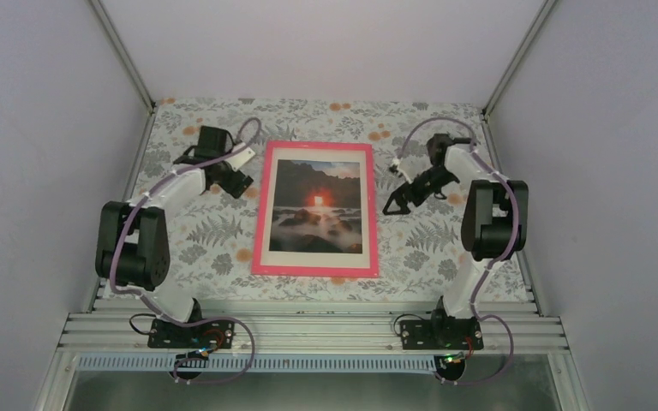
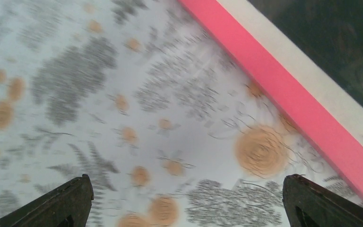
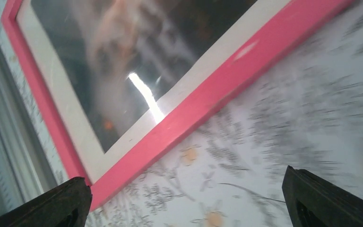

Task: Put the photo into the frame

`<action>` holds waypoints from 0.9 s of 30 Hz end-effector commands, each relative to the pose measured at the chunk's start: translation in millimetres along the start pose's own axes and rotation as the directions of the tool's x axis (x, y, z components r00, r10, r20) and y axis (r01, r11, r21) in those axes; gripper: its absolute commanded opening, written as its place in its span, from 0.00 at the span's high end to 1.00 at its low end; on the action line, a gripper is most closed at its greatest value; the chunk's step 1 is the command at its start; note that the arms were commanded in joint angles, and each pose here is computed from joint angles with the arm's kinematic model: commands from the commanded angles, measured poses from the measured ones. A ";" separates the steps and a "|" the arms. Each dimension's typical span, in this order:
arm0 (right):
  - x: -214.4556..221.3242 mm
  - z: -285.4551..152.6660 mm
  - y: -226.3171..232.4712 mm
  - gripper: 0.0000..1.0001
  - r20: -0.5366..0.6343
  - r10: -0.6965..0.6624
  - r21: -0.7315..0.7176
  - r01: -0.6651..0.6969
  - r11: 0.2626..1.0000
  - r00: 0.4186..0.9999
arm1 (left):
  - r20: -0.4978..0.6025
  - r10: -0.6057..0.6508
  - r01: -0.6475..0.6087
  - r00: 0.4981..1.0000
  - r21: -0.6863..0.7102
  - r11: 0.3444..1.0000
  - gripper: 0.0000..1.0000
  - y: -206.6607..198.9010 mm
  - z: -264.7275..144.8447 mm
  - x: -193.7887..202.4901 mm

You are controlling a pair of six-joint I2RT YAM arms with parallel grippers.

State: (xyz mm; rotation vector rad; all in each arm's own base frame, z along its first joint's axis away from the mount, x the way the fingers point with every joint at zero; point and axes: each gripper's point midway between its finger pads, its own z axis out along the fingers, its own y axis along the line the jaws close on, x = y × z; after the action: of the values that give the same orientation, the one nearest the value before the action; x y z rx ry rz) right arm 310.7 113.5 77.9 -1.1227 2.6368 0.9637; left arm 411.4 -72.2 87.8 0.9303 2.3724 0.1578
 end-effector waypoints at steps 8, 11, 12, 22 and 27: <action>-59.4 -136.9 -32.7 0.00 0.315 -0.016 0.181 -0.043 0.983 0.949 | 0.255 -0.236 0.228 0.938 0.061 0.972 0.00 84.0 -116.4 -43.5; -57.1 -153.5 -36.5 0.00 0.367 -0.006 0.189 -0.068 0.980 0.930 | 0.265 -0.272 0.281 0.925 0.002 0.960 0.00 102.8 -129.8 -27.9; -54.9 -157.0 -37.3 0.00 0.380 0.000 0.189 -0.078 0.979 0.925 | 0.272 -0.292 0.303 0.917 0.001 0.953 0.00 107.4 -134.0 -21.9; -14.3 -151.3 -39.3 0.00 0.484 0.106 0.152 -0.203 0.967 0.869 | 0.249 -0.445 0.468 0.860 -0.039 0.883 0.00 112.3 -137.0 44.5; 7.4 -127.7 -30.4 0.00 0.487 0.144 0.128 -0.233 0.964 0.862 | 0.205 -0.457 0.472 0.866 -0.028 0.881 0.00 88.8 -122.7 67.5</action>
State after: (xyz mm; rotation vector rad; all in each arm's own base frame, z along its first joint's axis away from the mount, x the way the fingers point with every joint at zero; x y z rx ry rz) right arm 350.9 11.7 158.7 -0.5356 2.4470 0.8478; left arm 364.8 53.5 192.1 0.3085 2.3224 -0.0145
